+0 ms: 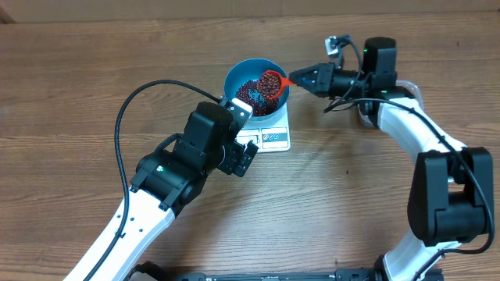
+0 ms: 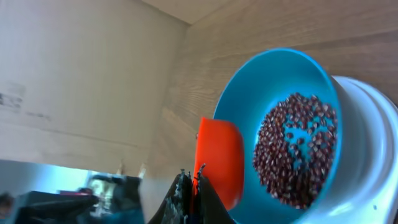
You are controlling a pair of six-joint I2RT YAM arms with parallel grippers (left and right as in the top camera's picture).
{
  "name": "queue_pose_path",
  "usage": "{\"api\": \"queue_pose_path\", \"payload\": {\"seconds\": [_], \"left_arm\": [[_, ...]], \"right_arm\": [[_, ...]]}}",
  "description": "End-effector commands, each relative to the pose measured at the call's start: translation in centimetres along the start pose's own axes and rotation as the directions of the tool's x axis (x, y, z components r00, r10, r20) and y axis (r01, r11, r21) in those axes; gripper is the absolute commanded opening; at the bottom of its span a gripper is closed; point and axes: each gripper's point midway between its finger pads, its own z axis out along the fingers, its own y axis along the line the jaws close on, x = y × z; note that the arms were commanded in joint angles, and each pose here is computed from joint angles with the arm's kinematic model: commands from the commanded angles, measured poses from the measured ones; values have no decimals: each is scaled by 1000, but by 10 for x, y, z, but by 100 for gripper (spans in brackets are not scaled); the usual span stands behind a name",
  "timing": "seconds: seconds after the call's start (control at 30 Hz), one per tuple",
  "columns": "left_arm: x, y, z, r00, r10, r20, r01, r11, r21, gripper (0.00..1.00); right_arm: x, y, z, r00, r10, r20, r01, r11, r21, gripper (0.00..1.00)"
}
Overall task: Scoop item into bowl and weigh 150g on scale
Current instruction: 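Tilt the scoop with the right gripper to pour beans into bowl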
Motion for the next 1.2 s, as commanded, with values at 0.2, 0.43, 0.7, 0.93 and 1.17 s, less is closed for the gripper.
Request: {"api": "queue_pose_path", "payload": {"seconds": [0.2,0.43,0.7,0.93,1.17], "left_arm": [[-1,0,-2,1000,-17,9,17,1000,9,100],[-1,0,-2,1000,-17,9,17,1000,9,100],[-1,0,-2,1000,-17,9,17,1000,9,99],[-1,0,-2,1000,-17,9,17,1000,9,100],[-1,0,-2,1000,-17,9,17,1000,9,100]], "right_arm": [[-8,7,4,924,-382,26,379,922,73,4],[-8,7,4,843,-538,13,536,841,77,4],[-8,7,4,732,-681,-1,679,730,78,4],[-9,8,4,611,-792,-8,790,609,78,4],[-10,10,4,483,-876,-11,874,481,74,4]]}}
